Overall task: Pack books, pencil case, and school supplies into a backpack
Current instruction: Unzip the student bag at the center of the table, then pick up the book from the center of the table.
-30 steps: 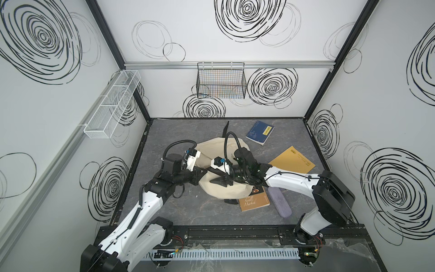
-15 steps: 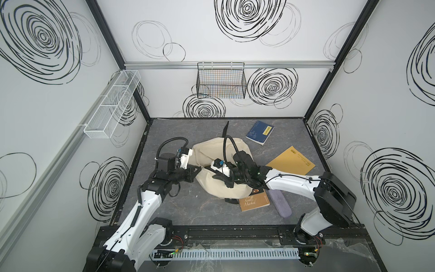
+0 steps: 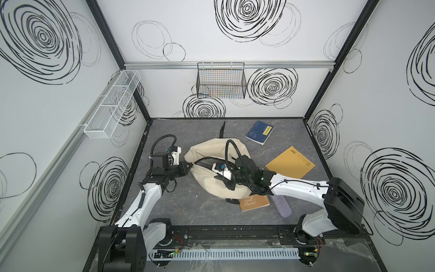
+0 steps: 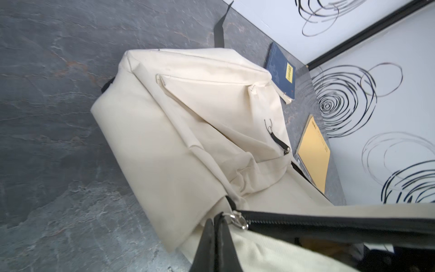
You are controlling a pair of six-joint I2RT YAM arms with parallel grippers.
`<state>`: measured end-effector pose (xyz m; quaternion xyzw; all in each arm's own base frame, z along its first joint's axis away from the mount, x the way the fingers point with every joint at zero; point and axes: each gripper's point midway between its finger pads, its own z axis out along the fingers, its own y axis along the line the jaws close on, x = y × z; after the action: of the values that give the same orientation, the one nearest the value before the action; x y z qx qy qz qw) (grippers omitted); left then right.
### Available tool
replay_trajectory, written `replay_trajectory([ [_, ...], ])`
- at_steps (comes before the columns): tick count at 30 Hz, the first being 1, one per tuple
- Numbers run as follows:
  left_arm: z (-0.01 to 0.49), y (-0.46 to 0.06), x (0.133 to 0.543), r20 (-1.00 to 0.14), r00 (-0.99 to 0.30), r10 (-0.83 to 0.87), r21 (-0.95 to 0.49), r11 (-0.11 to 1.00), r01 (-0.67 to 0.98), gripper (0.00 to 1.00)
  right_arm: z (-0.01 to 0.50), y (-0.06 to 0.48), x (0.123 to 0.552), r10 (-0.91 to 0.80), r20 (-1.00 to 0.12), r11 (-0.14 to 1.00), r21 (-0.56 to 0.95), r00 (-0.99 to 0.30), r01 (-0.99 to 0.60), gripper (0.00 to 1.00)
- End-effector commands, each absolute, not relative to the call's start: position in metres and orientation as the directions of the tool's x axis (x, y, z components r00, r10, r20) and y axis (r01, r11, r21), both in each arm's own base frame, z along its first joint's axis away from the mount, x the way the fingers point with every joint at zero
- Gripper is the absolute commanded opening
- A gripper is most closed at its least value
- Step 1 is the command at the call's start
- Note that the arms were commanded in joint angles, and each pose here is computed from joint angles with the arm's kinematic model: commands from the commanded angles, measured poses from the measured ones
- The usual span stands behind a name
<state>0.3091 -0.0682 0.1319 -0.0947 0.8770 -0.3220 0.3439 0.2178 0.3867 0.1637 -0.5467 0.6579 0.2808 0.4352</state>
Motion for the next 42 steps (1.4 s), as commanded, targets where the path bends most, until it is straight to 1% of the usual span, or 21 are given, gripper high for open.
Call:
replay_trajectory([
  [1,0.135,0.041,0.346,-0.664,-0.486,-0.569,-0.497,0.821,-0.282,0.00,0.166,0.390,0.204,-0.481,-0.876,0.188,-0.138,0.032,-0.972,0.00],
  [6,0.143,0.052,0.360,-0.672,-0.438,-0.598,-0.519,0.801,-0.297,0.00,0.155,0.407,0.212,-0.490,-0.871,0.178,-0.127,0.024,-0.976,0.00],
  [9,0.143,0.062,0.365,-0.685,-0.412,-0.600,-0.503,0.800,-0.327,0.00,0.147,0.426,0.217,-0.502,-0.865,0.155,-0.103,0.011,-0.983,0.01],
  [11,0.144,0.071,0.367,-0.686,-0.386,-0.617,-0.511,0.786,-0.349,0.00,0.143,0.439,0.219,-0.515,-0.857,0.140,-0.087,0.003,-0.986,0.06],
  [13,0.146,0.071,0.371,-0.680,-0.383,-0.625,-0.530,0.781,-0.332,0.02,0.140,0.447,0.223,-0.527,-0.849,0.154,-0.047,-0.042,-0.987,0.13],
  [15,0.150,0.068,0.375,-0.674,-0.395,-0.625,-0.540,0.781,-0.314,0.29,0.143,0.449,0.227,-0.523,-0.844,0.205,0.006,-0.115,-0.979,0.28],
  [16,0.155,0.066,0.375,-0.674,-0.398,-0.622,-0.546,0.783,-0.299,0.39,0.147,0.448,0.229,-0.514,-0.844,0.244,0.026,-0.152,-0.969,0.34],
  [17,0.160,0.065,0.375,-0.679,-0.390,-0.622,-0.549,0.783,-0.293,0.47,0.154,0.444,0.229,-0.493,-0.848,0.291,0.051,-0.195,-0.955,0.40],
  [19,0.173,0.064,0.371,-0.700,-0.359,-0.617,-0.551,0.787,-0.277,0.58,0.175,0.432,0.226,-0.412,-0.872,0.375,0.103,-0.265,-0.921,0.51],
  [20,0.183,0.064,0.369,-0.715,-0.338,-0.613,-0.549,0.790,-0.272,0.61,0.188,0.422,0.225,-0.350,-0.884,0.425,0.144,-0.309,-0.894,0.54],
  [21,0.190,0.064,0.366,-0.726,-0.323,-0.607,-0.545,0.795,-0.268,0.62,0.197,0.411,0.224,-0.294,-0.891,0.469,0.182,-0.347,-0.865,0.59],
  [22,0.197,0.062,0.364,-0.739,-0.311,-0.598,-0.540,0.801,-0.259,0.66,0.204,0.397,0.223,-0.227,-0.891,0.522,0.231,-0.394,-0.821,0.64],
  [24,0.213,0.054,0.360,-0.776,-0.300,-0.555,-0.508,0.831,-0.226,0.66,0.211,0.367,0.218,-0.093,-0.867,0.605,0.342,-0.490,-0.719,0.66],
  [27,0.237,0.006,0.358,-0.853,-0.351,-0.386,-0.386,0.920,-0.073,0.67,0.202,0.322,0.205,0.124,-0.757,0.676,0.538,-0.641,-0.504,0.65],
  [29,0.252,-0.057,0.353,-0.901,-0.388,-0.196,-0.264,0.956,0.130,0.72,0.196,0.299,0.189,0.248,-0.663,0.668,0.645,-0.706,-0.371,0.64],
  [30,0.255,-0.086,0.347,-0.906,-0.406,-0.120,-0.225,0.949,0.219,0.73,0.193,0.288,0.182,0.312,-0.620,0.662,0.685,-0.720,-0.302,0.64],
  [32,0.255,-0.152,0.329,-0.896,-0.443,0.013,-0.194,0.887,0.420,0.73,0.187,0.265,0.164,0.443,-0.516,0.617,0.769,-0.733,-0.168,0.65],
  [34,0.245,-0.205,0.308,-0.866,-0.486,0.119,-0.194,0.815,0.546,0.73,0.176,0.247,0.149,0.558,-0.384,0.543,0.839,-0.736,-0.026,0.65],
  [36,0.226,-0.254,0.280,-0.823,-0.507,0.258,-0.179,0.728,0.662,0.72,0.163,0.237,0.134,0.623,-0.263,0.463,0.883,-0.737,0.077,0.65],
  [39,0.203,-0.305,0.248,-0.778,-0.499,0.381,-0.201,0.601,0.773,0.73,0.139,0.233,0.113,0.667,-0.144,0.404,0.894,-0.731,0.193,0.66],
  [42,0.179,-0.333,0.237,-0.728,-0.541,0.420,-0.287,0.530,0.798,0.71,0.109,0.227,0.099,0.701,-0.081,0.411,0.858,-0.709,0.308,0.68],
])
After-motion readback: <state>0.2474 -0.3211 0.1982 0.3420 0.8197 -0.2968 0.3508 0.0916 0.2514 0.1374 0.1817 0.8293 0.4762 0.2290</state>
